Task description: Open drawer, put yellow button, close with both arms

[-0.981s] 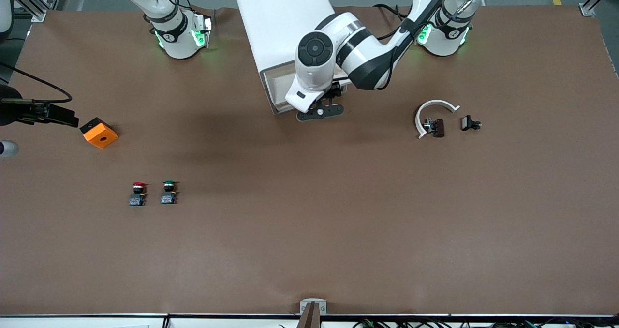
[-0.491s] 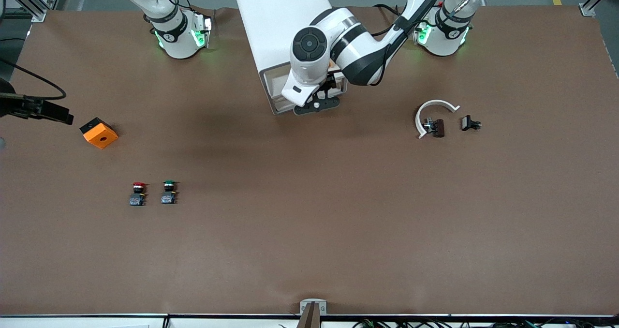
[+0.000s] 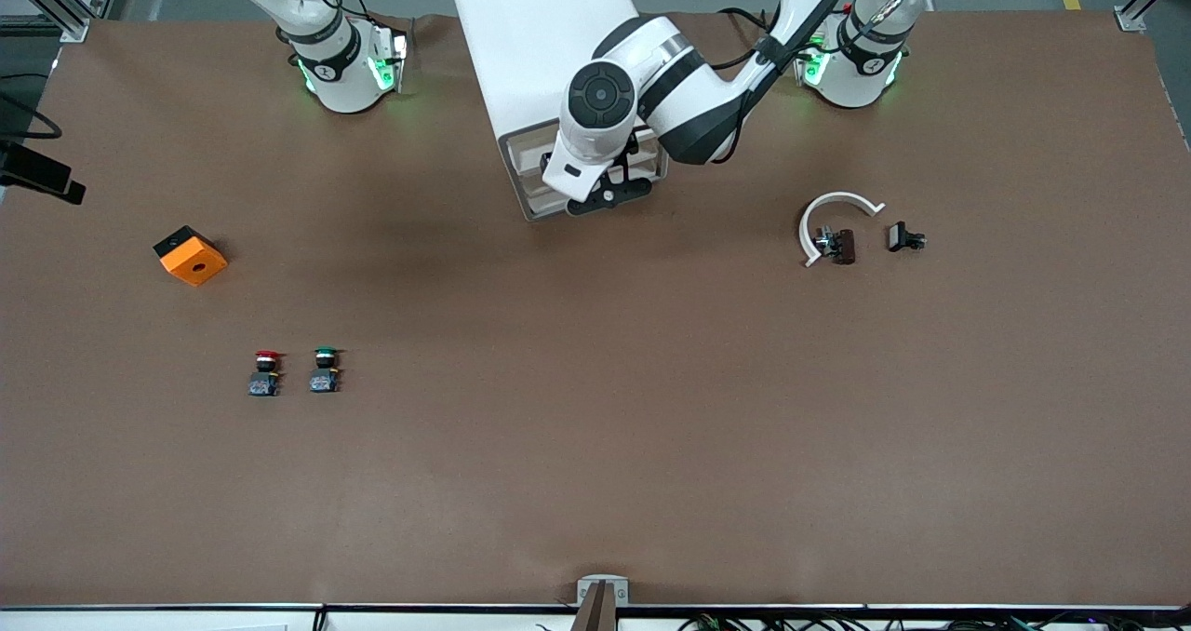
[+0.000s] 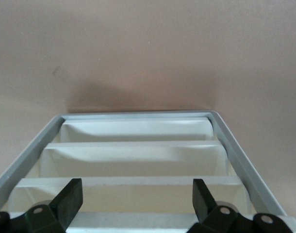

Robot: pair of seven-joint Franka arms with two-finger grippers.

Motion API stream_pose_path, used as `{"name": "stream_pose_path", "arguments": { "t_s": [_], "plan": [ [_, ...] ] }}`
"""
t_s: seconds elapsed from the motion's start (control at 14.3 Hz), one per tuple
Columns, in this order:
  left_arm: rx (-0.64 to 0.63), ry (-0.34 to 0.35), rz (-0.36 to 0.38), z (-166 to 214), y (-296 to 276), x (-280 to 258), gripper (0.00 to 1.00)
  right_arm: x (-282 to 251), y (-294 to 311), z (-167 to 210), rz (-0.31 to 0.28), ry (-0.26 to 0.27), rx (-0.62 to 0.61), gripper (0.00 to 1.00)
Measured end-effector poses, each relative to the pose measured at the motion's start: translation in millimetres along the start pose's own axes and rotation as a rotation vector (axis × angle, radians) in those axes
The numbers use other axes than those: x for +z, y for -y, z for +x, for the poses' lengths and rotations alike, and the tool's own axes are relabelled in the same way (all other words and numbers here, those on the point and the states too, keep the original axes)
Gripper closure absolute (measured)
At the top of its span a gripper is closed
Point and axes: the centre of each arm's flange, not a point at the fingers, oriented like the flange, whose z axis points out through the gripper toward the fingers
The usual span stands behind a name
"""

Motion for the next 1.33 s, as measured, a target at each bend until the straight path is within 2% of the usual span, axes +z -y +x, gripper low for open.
{"name": "stream_pose_path", "arguments": {
  "t_s": [0.28, 0.63, 0.84, 1.33],
  "plan": [
    [-0.026, 0.057, -0.009, -0.6, -0.7, 8.6, 0.0, 1.7, -1.1, -13.0, 0.005, 0.0, -0.004, 0.0],
    [-0.057, 0.12, -0.014, 1.0, -1.8, 21.4, 0.0, 9.1, -4.2, -52.8, 0.027, -0.071, -0.012, 0.0],
    [-0.062, 0.129, -0.014, 1.0, -1.5, 23.4, 0.0, 8.1, -6.1, -76.0, 0.034, -0.102, -0.015, 0.0],
    [-0.082, 0.169, -0.022, 0.8, -1.8, 28.3, 0.0, 7.9, -1.0, -79.5, 0.032, -0.123, -0.059, 0.0]
  ]
}}
